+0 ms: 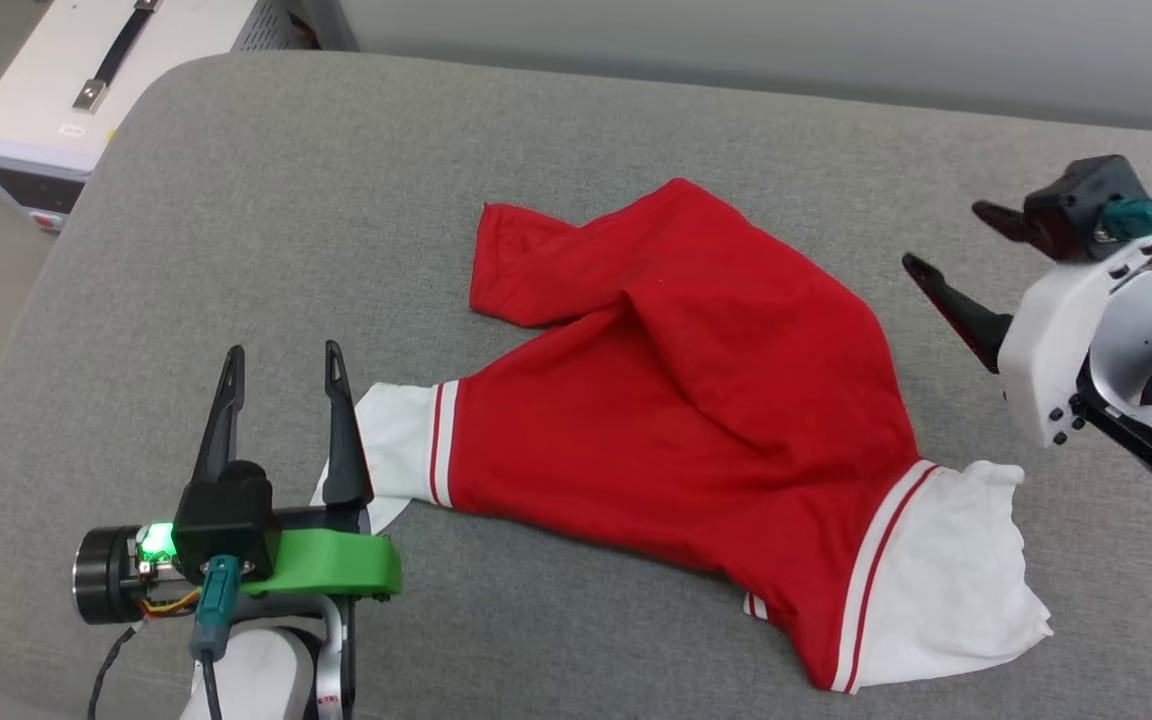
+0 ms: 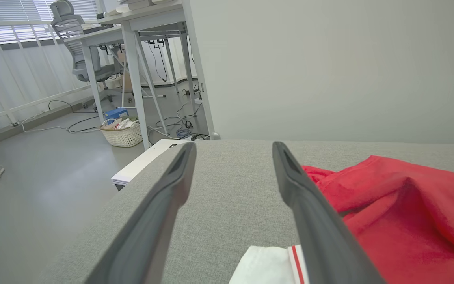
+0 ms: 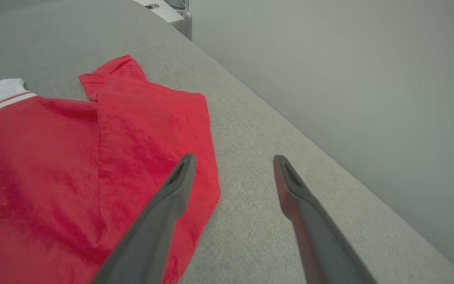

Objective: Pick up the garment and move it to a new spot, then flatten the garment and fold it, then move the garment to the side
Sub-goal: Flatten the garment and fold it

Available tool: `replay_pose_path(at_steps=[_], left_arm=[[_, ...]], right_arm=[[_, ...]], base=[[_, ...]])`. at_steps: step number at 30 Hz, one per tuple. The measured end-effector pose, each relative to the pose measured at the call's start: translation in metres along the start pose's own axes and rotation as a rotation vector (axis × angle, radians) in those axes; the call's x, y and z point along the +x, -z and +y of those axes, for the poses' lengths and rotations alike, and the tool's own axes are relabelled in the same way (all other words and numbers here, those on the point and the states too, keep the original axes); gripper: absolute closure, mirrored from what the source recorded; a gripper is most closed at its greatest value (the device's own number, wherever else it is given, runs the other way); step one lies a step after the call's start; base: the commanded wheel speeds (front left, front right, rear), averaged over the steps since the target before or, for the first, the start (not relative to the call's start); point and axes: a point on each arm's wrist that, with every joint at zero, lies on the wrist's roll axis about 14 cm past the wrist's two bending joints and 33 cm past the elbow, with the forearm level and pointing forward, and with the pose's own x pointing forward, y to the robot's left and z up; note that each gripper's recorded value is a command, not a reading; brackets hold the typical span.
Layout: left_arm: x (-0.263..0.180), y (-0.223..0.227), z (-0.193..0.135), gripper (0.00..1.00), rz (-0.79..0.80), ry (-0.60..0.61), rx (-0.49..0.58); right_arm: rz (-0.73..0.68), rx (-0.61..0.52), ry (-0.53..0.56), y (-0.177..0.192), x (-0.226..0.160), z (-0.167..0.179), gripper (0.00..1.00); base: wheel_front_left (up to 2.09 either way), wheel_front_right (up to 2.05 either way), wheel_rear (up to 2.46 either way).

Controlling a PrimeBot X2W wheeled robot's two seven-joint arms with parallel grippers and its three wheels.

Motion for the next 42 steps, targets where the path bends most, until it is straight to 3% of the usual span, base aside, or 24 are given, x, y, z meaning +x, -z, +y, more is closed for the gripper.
replay_pose_path(at_steps=[11, 16, 22, 23, 33, 38, 42], left_arm=[[0.003, 0.021, 0.002, 0.00, 0.057, -0.039, 0.002], [0.005, 0.032, 0.002, 0.00, 0.089, -0.046, 0.014], [0.003, 0.040, 0.008, 0.00, 0.116, -0.068, 0.028], [0.003, 0.041, 0.010, 0.00, 0.118, -0.074, 0.029], [0.004, 0.032, 0.007, 0.00, 0.087, -0.055, 0.031], [0.006, 0.029, 0.001, 0.00, 0.071, -0.039, 0.025], [0.009, 0.029, -0.006, 0.00, 0.067, -0.016, 0.022]], right_arm=[[0.645, 0.052, -0.244, 0.113, 0.030, 0.035, 0.00], [0.736, 0.058, -0.285, 0.145, 0.043, 0.044, 0.00], [0.743, 0.053, -0.333, 0.153, 0.057, 0.053, 0.00], [0.726, 0.052, -0.336, 0.151, 0.059, 0.054, 0.98], [0.439, 0.132, -0.313, 0.094, 0.067, 0.051, 1.00], [0.247, 0.169, -0.217, 0.043, 0.067, 0.013, 1.00], [0.163, 0.223, -0.120, 0.023, 0.063, -0.026, 1.00]], base=[[0.00, 0.00, 0.00], [0.00, 0.00, 0.00], [0.00, 0.00, 0.00], [0.00, 0.00, 0.00], [0.00, 0.00, 0.00], [0.00, 0.00, 0.00], [0.00, 0.00, 0.00]])
